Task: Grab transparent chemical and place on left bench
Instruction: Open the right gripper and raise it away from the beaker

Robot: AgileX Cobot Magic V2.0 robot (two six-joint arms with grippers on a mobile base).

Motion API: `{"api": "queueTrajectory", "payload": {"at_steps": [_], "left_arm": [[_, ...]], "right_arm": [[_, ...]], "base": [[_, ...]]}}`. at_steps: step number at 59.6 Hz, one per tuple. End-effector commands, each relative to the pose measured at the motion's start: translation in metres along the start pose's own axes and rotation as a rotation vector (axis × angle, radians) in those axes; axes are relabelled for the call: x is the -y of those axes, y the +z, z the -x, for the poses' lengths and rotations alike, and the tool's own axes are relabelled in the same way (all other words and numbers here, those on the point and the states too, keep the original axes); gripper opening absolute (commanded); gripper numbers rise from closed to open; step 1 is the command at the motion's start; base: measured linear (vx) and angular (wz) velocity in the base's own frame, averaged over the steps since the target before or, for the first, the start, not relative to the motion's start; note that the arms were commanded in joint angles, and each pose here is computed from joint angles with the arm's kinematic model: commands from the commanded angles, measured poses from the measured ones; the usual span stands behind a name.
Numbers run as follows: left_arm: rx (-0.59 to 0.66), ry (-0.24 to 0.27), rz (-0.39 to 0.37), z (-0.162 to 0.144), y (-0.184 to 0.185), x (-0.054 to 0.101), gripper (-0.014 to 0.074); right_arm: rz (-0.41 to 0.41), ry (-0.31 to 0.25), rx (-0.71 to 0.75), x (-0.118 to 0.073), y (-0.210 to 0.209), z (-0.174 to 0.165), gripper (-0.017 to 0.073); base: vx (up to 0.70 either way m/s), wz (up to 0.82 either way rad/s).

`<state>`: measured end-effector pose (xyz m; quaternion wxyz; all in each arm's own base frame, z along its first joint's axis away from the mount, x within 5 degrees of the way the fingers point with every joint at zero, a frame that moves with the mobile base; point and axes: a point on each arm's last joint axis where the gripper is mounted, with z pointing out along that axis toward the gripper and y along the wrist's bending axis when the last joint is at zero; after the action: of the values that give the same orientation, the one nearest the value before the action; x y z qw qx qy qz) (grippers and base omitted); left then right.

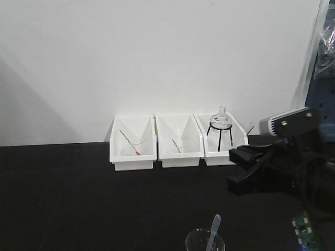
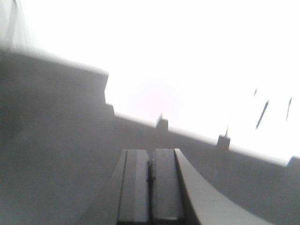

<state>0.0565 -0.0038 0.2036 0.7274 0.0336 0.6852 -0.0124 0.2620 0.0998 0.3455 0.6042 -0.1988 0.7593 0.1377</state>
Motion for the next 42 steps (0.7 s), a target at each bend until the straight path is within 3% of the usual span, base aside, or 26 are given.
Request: {"api": "queueTrajectory", "payload": {"at_steps": [1, 19, 42], "left_arm": [[0.081, -0.009, 0.002, 0.003, -0.001, 0.000, -0.0003], [0.081, -0.009, 0.002, 0.003, -0.001, 0.000, -0.0003], [0.081, -0.009, 0.002, 0.003, -0.001, 0.000, -0.0003]], "right_arm": [[-0.007, 0.002, 0.124, -0.004, -0.037, 0.025, -0.0010], [-0.046, -0.017, 0.218, -0.014, -0.105, 0.005, -0.0007], [-0.035, -0.028, 0.276, -0.020, -0.129, 0.002, -0.0007]], "base": [[0.00, 0.00], [0.00, 0.00], [0.00, 0.00]]}}
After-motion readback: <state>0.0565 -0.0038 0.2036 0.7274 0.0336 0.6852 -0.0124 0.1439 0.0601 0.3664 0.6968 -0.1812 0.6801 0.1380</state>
